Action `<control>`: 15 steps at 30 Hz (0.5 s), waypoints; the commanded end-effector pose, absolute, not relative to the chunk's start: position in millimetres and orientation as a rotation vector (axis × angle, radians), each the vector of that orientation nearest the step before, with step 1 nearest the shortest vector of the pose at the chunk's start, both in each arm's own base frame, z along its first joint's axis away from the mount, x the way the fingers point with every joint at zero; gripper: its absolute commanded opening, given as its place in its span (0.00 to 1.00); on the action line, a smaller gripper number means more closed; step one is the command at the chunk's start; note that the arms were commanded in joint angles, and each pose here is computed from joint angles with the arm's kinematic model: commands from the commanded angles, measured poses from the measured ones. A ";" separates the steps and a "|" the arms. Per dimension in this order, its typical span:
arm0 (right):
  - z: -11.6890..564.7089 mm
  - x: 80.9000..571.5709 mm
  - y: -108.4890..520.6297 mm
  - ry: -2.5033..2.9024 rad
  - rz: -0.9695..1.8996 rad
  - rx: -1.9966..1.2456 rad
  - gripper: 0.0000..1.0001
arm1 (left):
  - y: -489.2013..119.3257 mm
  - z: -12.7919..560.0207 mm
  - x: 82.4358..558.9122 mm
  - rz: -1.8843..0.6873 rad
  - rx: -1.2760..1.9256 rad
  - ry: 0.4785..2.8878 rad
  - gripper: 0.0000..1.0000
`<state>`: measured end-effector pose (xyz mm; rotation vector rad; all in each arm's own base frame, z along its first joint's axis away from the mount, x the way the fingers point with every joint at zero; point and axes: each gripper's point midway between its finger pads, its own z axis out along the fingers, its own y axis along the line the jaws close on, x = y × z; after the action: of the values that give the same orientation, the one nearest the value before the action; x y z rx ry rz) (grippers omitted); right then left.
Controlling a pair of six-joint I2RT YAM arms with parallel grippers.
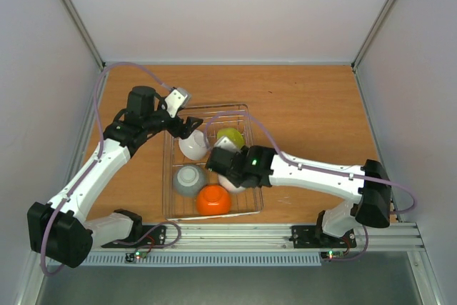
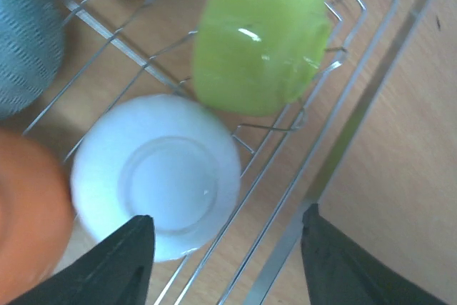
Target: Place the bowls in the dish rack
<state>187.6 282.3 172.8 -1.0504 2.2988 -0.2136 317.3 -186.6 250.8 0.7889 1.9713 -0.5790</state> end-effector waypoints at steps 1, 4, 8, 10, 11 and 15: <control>186.7 202.6 272.7 2.387 -0.044 -0.822 0.51 | -188.6 262.5 318.8 -0.586 0.804 1.921 0.87; 180.6 186.7 286.5 2.414 0.121 -0.904 0.38 | -190.0 260.3 319.2 -0.594 0.811 1.925 0.87; 172.5 174.5 292.0 2.439 0.188 -0.956 0.17 | -190.4 255.7 321.1 -0.597 0.812 1.940 0.87; 167.8 171.4 289.6 2.451 0.185 -0.967 0.09 | -191.0 254.8 321.2 -0.600 0.815 1.942 0.87; 166.6 167.5 290.6 2.450 0.202 -0.984 0.06 | -191.2 253.9 321.3 -0.601 0.817 1.944 0.87; 162.2 139.7 306.6 2.429 0.336 -1.107 0.01 | -191.6 251.8 323.2 -0.601 0.817 1.950 0.87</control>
<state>168.8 287.4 160.4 -0.9916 2.4542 0.1588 317.6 -189.9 244.5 0.8035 1.9851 -0.6021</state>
